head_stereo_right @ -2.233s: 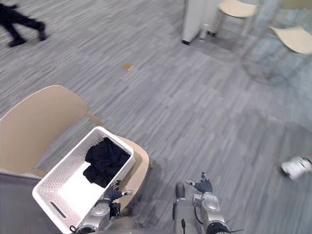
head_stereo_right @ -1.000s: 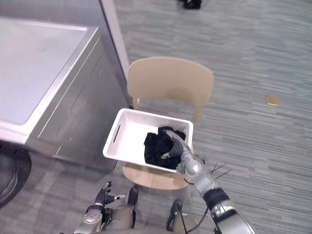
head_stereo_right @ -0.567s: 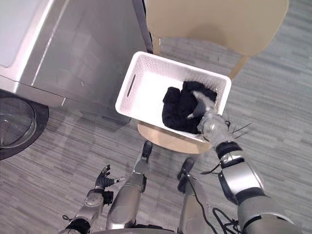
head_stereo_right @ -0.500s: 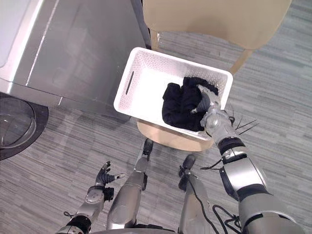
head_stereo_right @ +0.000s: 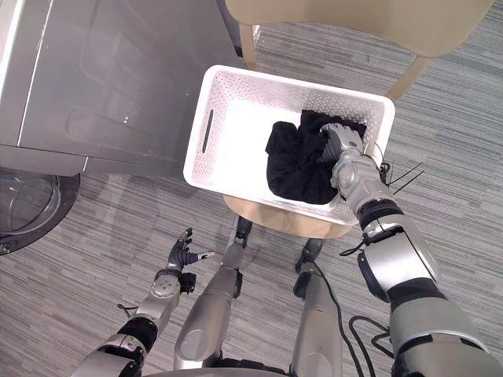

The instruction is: Pick up the laundry basket with both hands and put the clothes into the washing machine.

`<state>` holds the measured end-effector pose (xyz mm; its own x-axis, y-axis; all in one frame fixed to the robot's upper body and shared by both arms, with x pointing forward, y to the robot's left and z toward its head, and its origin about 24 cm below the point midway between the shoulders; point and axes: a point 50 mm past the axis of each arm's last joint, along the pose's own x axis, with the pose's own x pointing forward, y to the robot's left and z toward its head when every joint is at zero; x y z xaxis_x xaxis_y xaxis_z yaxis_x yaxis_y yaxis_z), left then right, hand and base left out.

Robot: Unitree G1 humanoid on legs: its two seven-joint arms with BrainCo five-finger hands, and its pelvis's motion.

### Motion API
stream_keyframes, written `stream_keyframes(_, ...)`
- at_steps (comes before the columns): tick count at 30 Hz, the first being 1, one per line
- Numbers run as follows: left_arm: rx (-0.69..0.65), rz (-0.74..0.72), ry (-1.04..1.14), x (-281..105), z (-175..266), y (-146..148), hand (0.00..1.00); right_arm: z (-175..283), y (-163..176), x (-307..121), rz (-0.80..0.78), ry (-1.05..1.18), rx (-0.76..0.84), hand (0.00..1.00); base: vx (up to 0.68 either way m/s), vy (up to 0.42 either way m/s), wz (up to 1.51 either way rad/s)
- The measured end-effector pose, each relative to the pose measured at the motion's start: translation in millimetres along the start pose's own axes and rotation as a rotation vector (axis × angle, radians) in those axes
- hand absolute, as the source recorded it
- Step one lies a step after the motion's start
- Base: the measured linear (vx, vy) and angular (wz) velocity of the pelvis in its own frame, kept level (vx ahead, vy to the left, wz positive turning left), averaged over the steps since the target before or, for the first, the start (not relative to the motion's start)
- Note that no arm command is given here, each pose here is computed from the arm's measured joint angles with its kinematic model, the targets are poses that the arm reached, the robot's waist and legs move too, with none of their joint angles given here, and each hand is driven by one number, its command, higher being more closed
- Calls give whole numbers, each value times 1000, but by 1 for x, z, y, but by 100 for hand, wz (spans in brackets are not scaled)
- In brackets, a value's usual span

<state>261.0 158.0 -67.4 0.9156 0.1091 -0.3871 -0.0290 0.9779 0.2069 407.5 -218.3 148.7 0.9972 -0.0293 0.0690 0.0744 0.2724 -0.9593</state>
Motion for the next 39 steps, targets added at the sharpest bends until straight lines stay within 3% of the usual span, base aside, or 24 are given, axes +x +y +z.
stream_keyframes(3, -5, -3, 2, 0, 0, -2, 0, -2, 1, -1, -1, 16, 44, 100, -6, -84, 4)
stream_keyframes(10, -31, 18, 46, -4, -10, 2, 0, 18, -16, -9, -152, -85, 334, 100, 1, -54, 6)
stream_keyframes(13, -48, 47, 106, -12, -28, 8, 0, 38, -11, -22, -204, -179, 558, 100, 24, -47, -3)
stream_keyframes(20, -37, 60, 247, -40, -70, 11, 0, 72, 53, -80, -130, -230, 1178, 100, 69, -30, -1)
stream_keyframes(23, -34, 66, 285, -49, -82, 13, 0, 88, 48, -99, -150, -316, 1370, 100, 21, 12, -35)
stream_keyframes(28, -27, 70, 330, -62, -96, 16, 0, 123, 28, -118, -145, -532, 1518, 100, -8, 7, -51)
stream_keyframes(31, -29, 68, 288, -56, -87, 15, 0, 123, 28, -123, -142, -550, 1553, 100, -84, -59, 47)
stream_keyframes(36, -52, 103, 126, -48, -56, 25, 0, 130, 30, -127, -115, -581, 1540, 100, -110, -251, 125)
stream_keyframes(39, -130, 112, 87, -57, -51, 15, 0, 137, 28, -127, -87, -627, 1472, 100, -303, -305, 53)
